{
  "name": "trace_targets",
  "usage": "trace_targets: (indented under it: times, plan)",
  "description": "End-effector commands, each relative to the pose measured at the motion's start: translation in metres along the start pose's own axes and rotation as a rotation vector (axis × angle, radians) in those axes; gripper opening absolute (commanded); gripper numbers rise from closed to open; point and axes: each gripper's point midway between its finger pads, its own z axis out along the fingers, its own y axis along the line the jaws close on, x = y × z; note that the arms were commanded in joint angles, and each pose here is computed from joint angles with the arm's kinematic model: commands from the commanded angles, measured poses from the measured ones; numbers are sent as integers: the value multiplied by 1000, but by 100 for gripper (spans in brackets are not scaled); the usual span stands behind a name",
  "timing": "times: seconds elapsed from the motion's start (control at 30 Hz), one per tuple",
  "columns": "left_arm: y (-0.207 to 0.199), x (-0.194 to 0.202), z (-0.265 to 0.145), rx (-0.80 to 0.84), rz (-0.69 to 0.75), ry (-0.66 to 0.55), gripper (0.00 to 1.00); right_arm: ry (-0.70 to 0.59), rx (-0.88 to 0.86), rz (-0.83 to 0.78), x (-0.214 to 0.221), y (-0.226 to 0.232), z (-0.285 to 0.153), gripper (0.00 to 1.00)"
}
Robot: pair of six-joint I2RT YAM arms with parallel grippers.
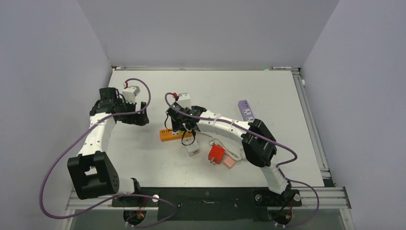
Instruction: Insert the plug
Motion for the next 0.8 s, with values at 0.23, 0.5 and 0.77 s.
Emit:
trace_targets:
  times: [0.23,0.5,0.77]
  plan:
    - [-2,-8,-8,5,33,-39,96,-22,39,-9,-1,-4,-2,5]
    - [-1,-7,-7,4,32,-37,96,-53,23,5,-15,-2,-20,5]
    - [-3,-8,-8,10,25,-41,96,-35,29,-3,-7,-2,-15,5]
